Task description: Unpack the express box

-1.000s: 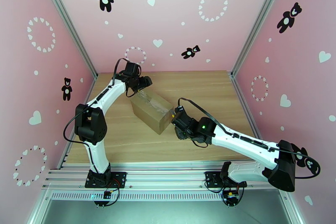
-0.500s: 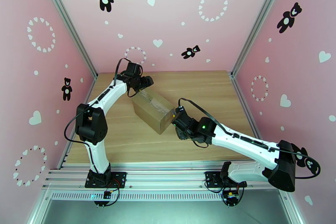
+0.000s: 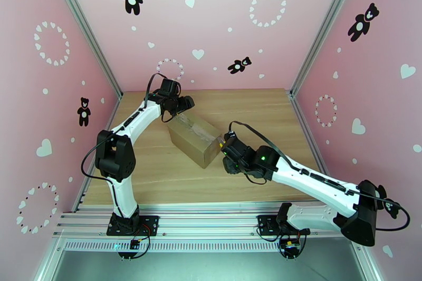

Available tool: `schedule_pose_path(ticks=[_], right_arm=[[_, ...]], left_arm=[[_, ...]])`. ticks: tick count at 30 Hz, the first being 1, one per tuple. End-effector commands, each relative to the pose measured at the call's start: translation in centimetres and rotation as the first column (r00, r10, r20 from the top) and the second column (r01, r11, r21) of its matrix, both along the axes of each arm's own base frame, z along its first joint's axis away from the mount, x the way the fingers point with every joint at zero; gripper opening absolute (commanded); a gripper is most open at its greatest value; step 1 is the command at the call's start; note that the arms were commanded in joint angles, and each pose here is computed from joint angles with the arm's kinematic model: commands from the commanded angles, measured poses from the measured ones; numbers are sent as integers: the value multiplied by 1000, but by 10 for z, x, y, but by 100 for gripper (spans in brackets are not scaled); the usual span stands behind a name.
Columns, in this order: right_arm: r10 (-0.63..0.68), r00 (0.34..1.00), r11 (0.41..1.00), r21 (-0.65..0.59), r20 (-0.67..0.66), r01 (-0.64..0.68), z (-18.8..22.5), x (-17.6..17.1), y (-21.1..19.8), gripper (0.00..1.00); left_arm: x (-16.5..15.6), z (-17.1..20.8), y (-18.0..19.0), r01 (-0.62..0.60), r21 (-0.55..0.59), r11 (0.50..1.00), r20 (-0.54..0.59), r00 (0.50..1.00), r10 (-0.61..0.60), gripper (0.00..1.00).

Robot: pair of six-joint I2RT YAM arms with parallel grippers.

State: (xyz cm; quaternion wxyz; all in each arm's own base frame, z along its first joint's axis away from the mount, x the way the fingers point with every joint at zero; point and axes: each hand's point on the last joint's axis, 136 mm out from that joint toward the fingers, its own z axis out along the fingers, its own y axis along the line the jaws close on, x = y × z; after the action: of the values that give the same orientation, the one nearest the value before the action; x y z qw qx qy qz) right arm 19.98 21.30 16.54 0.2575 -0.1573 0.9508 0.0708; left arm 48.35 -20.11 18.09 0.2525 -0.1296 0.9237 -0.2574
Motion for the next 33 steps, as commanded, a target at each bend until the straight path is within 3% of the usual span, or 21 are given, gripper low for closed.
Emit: schedule_pose_path(ticks=[1,33], right_arm=[[26,998,995,98,62,-32,18,11,21,0],[75,994,996,33,79,-78,18,19,26,0]], left_arm=[[-26,-29,-27,73,-47,996,-129,989,-79,72],[-32,-35,-53,186,-46,982,-105,976,-190,71]])
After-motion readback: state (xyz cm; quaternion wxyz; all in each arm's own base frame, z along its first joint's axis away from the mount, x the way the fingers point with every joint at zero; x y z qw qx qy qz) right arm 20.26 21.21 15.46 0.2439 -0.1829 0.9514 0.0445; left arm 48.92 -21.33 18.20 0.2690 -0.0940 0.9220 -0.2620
